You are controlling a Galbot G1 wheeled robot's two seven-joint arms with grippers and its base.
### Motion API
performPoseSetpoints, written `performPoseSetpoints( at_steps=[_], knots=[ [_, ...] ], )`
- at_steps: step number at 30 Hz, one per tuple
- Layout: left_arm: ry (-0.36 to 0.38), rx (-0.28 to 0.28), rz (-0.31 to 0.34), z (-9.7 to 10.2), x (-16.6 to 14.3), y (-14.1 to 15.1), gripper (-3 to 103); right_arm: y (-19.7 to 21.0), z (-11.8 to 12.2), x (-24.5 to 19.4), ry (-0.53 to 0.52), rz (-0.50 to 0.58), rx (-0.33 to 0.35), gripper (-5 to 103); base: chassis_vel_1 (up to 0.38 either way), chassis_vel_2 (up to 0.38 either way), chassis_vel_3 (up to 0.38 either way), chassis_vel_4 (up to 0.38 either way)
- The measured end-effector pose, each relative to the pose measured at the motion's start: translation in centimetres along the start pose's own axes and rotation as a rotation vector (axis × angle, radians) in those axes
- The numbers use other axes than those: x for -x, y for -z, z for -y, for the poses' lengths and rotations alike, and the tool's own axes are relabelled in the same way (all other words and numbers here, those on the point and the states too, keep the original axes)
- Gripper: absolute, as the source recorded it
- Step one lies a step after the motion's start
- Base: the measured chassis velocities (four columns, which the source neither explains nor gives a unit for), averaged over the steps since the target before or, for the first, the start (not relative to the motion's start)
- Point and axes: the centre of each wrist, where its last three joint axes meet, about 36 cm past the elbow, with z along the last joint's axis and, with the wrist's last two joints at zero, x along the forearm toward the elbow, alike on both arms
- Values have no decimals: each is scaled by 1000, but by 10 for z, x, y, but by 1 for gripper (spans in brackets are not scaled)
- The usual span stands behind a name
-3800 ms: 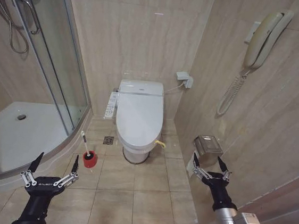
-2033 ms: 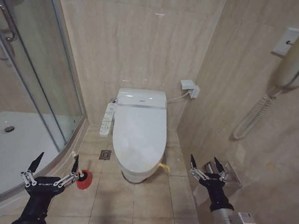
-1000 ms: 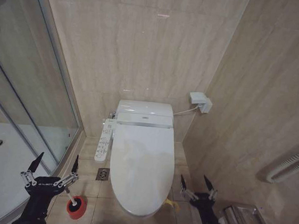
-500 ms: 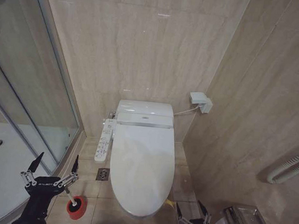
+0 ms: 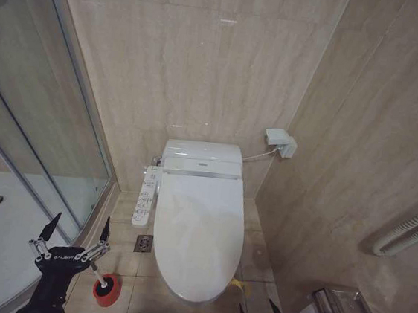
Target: Open the toilet lid, clean the toilet bowl with a toilet brush, close the toilet lid, and flush.
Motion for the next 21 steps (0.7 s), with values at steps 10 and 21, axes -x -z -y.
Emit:
performPoseSetpoints(
  at_steps=[10,21],
  knots=[
    [0,0,0,0,0,0,100,-4,1,58,2,21,-29,100,0,0,0,0],
    [0,0,0,0,0,0,100,-3,15,80,1,30,-46,100,0,0,0,0]
  ],
)
